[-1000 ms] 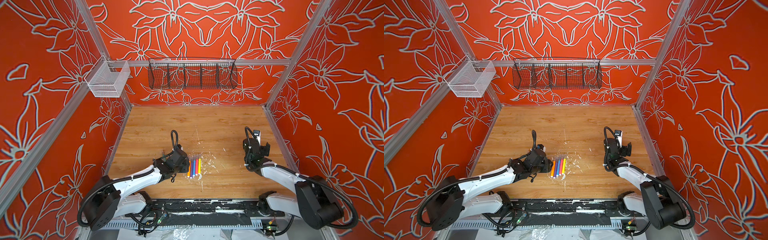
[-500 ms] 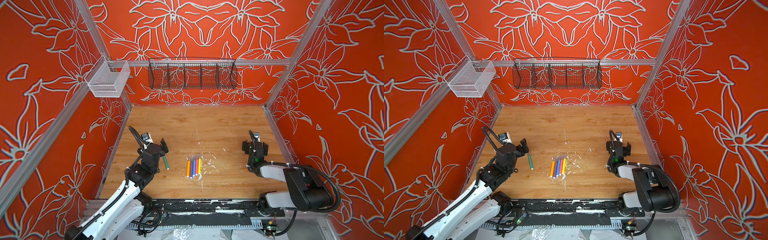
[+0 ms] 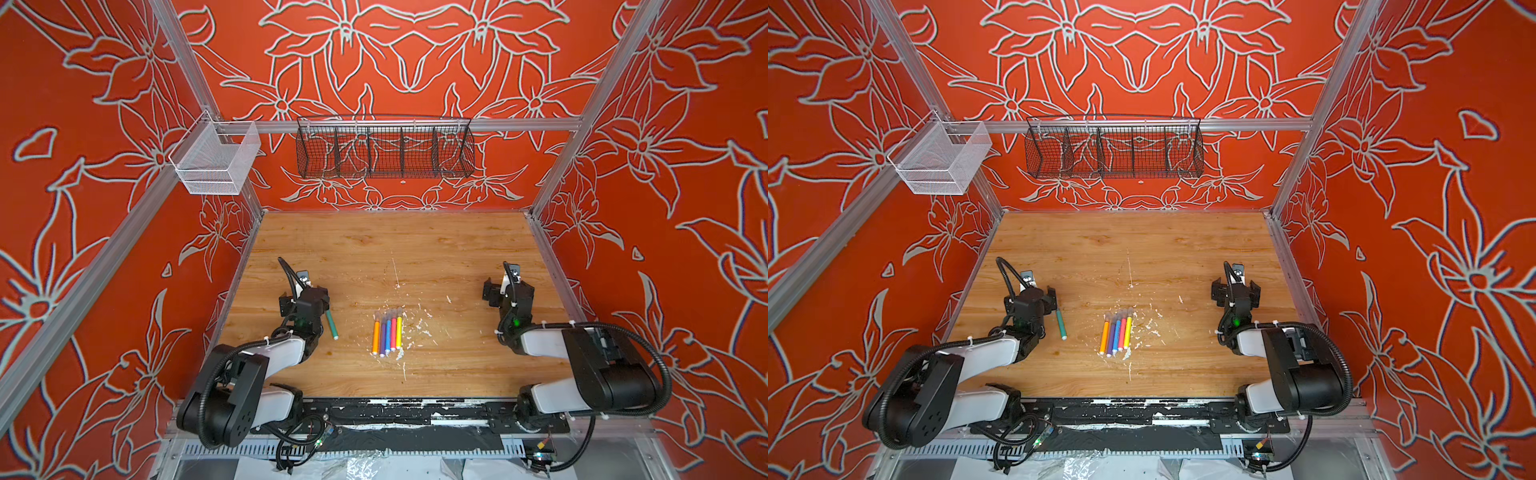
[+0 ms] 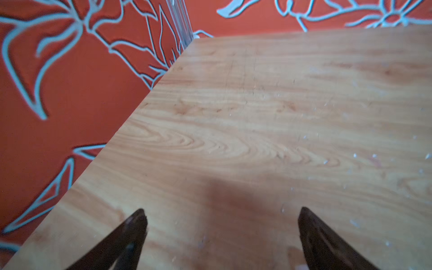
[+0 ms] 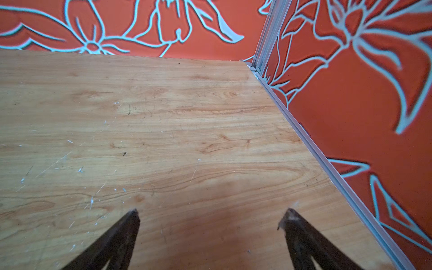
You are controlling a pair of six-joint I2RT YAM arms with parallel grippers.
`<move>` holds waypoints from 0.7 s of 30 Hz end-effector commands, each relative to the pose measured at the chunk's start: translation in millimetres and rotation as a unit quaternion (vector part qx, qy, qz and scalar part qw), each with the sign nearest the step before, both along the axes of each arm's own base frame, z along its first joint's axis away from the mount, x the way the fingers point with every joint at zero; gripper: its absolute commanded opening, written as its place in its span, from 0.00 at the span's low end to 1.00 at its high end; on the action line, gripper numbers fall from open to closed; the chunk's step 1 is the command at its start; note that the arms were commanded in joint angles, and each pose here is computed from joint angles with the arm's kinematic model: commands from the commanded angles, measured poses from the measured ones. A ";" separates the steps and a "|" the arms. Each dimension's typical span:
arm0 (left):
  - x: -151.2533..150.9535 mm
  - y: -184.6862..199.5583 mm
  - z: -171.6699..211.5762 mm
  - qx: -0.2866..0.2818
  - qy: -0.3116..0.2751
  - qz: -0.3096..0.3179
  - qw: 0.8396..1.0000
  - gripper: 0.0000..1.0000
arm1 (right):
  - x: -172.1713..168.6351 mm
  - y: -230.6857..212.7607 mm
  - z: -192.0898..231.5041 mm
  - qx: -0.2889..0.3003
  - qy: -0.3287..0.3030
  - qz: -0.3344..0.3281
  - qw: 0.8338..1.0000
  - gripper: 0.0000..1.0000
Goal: Insert the pens into the pen caps
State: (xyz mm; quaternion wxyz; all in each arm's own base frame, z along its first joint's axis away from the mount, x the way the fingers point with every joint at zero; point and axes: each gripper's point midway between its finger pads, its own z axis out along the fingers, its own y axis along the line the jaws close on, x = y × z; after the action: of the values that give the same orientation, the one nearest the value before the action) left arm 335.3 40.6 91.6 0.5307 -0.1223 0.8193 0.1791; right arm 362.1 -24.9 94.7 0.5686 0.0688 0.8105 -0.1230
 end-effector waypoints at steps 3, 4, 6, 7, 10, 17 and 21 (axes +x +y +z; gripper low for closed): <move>16.1 -9.2 6.6 -0.059 -0.026 -0.064 0.996 0.97 | 3.4 0.3 5.2 0.000 -0.009 0.005 1.000 0.97; 19.1 -9.8 1.1 -0.070 -0.028 -0.079 0.994 0.98 | 3.6 0.6 5.5 0.000 -0.007 0.005 1.000 0.97; 24.4 -7.3 0.4 -0.061 -0.041 -0.076 0.994 0.98 | 4.2 0.8 6.3 0.000 -0.014 0.006 1.000 0.97; 26.0 -6.5 -0.4 -0.062 -0.033 -0.072 0.995 0.97 | 4.0 0.7 5.7 0.000 -0.014 0.006 1.000 0.97; 24.8 -6.7 -1.3 -0.066 -0.026 -0.071 0.995 0.97 | 3.9 0.7 5.7 -0.001 -0.012 0.006 1.000 0.97; 25.0 -7.0 -1.0 -0.065 -0.029 -0.073 0.995 0.97 | 3.7 0.6 5.5 -0.001 -0.012 0.005 1.000 0.97; 25.2 -6.7 -0.8 -0.065 -0.029 -0.072 0.995 0.97 | 3.8 0.7 5.8 -0.001 -0.012 0.006 1.000 0.97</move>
State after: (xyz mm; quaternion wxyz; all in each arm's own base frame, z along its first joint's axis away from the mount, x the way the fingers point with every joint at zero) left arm 353.3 35.0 80.4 0.5399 -0.1029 0.8307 0.0889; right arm 363.1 -24.8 97.3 0.5736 0.0700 0.8070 -0.1220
